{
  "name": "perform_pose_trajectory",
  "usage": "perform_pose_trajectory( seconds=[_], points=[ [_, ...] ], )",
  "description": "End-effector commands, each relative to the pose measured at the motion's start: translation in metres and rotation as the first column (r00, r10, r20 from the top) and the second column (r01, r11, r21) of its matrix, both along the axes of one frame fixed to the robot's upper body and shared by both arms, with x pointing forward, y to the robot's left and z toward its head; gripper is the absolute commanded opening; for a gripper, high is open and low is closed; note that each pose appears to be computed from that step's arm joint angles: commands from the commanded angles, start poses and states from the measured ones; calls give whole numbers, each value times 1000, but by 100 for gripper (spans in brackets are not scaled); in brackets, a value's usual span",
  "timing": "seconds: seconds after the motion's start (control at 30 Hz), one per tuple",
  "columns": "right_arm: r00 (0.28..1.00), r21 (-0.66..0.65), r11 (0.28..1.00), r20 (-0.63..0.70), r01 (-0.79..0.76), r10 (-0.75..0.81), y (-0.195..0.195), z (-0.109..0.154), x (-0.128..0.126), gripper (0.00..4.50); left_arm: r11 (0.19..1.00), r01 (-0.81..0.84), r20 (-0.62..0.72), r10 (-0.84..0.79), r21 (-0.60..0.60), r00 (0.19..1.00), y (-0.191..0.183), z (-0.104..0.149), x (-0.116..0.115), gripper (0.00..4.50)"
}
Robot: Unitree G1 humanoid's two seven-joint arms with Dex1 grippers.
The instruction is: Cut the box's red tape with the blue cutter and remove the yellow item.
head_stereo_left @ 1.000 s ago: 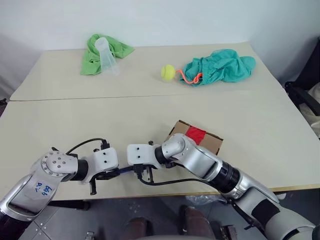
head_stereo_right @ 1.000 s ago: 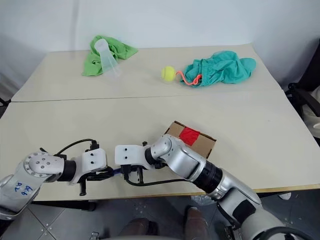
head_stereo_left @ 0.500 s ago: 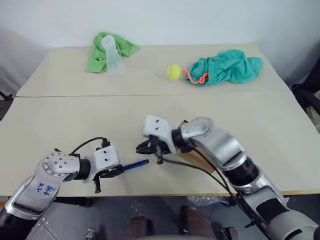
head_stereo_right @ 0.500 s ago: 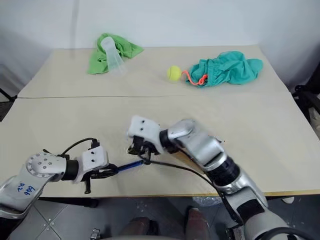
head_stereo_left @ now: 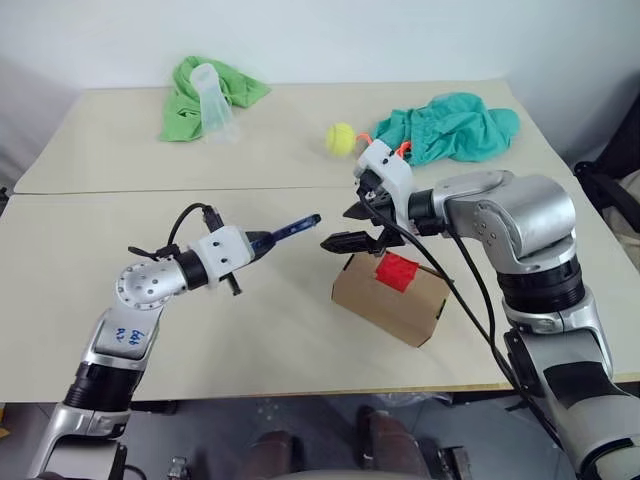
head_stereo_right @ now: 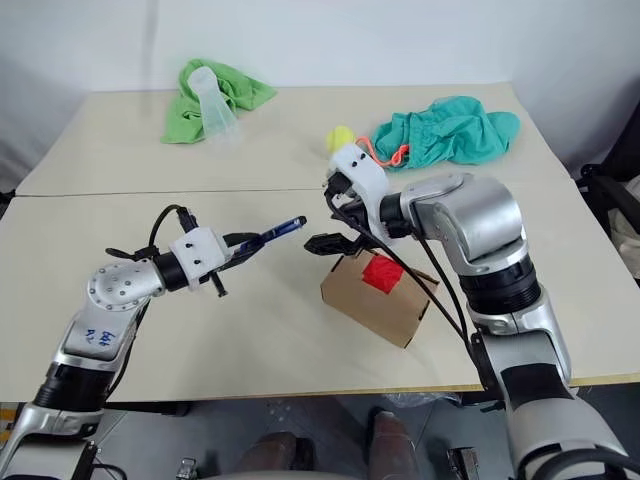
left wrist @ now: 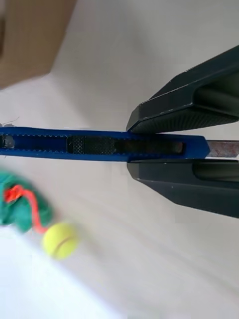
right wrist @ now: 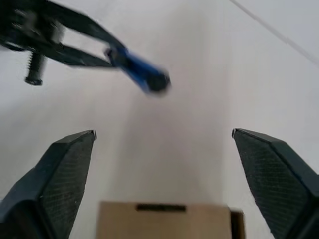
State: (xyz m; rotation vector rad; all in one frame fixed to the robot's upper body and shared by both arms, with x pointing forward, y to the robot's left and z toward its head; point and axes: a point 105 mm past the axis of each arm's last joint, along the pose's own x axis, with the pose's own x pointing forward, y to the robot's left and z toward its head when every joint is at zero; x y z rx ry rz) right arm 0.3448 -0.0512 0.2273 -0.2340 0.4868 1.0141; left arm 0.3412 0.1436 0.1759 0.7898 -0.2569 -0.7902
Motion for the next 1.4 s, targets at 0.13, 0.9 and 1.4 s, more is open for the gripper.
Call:
perform_pose_trajectory(
  seconds=[0.13, 0.9, 1.4],
  points=[
    [999, 123, 991, -8, 48, -47, 7, 35, 6, 450, 998, 66, 154, -69, 21, 986, -23, 12, 0, 41],
    [999, 135, 991, -54, 1, 7, 18, 15, 12, 321, 996, 85, 171, -77, -40, 982, -31, 19, 0, 41],
    [997, 160, 986, -66, -38, 49, 14, 17, 9, 15, 992, 52, 105, -40, -115, 994, -30, 20, 7, 41]
  ],
)
